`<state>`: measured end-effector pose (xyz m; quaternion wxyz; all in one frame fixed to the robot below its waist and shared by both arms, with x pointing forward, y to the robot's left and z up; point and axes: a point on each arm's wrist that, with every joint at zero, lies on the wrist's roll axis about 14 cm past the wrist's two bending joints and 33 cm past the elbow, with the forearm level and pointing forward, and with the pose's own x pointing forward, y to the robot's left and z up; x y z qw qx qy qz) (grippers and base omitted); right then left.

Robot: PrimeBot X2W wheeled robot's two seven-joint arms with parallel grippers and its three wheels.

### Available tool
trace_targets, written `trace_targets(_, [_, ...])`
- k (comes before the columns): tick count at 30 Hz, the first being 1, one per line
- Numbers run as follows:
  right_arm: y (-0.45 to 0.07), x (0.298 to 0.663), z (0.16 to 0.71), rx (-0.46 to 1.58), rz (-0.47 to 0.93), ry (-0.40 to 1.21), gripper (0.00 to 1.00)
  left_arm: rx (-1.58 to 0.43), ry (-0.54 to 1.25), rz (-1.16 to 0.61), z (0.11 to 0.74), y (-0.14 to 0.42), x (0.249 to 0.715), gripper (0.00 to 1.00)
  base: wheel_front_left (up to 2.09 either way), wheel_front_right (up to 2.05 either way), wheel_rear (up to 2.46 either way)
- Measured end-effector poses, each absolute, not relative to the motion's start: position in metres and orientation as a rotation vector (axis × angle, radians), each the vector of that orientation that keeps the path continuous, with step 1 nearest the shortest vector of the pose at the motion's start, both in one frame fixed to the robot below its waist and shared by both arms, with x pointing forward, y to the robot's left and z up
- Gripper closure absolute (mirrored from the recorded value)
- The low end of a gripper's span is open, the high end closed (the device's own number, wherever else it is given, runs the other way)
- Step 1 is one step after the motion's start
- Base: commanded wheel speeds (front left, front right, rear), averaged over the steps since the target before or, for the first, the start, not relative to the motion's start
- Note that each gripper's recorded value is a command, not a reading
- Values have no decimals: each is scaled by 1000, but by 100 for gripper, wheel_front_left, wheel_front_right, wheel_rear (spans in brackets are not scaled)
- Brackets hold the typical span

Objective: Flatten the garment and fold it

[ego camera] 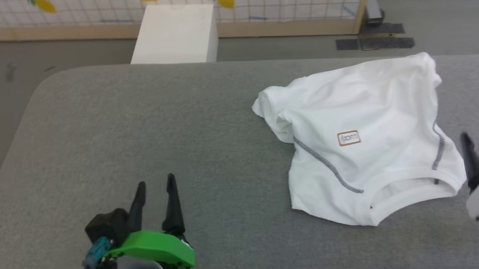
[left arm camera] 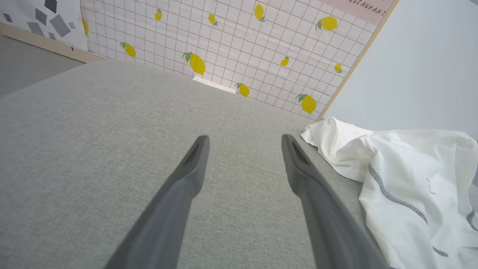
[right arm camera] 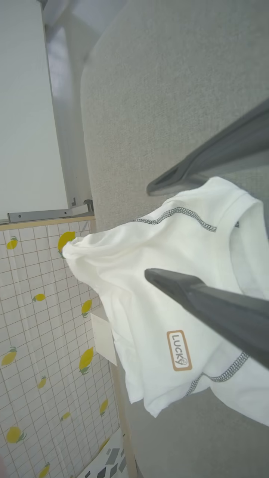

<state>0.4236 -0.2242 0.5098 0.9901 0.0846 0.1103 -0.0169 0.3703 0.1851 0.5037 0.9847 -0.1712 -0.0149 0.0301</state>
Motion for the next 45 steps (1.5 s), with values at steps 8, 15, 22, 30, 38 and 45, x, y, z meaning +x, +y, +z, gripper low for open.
trace_targets(8, [-252, 392, 509, 177, -122, 236, 0, -360, 311, -240, 483, 84, 398, 0, 0, 0, 0])
trace_targets(15, [-266, 388, 504, 185, -169, 252, 0, -72, 699, -492, 448, 4, 401, 0, 0, 0, 0])
trace_targets(22, [-286, 383, 493, 192, -232, 273, 0, 194, 910, -512, 393, -2, 396, 0, 0, 0, 0])
trace_targets(30, [-304, 374, 477, 206, -297, 303, 0, 115, 954, -617, 386, -25, 394, 100, 0, 0, 0])
trace_targets(38, [-287, 383, 475, 203, -245, 305, 0, -152, 780, -513, 430, -15, 422, 100, 0, 0, 0])
trace_targets(45, [-256, 397, 482, 204, -150, 296, 0, -288, 447, -226, 518, 90, 472, 100, 0, 0, 0])
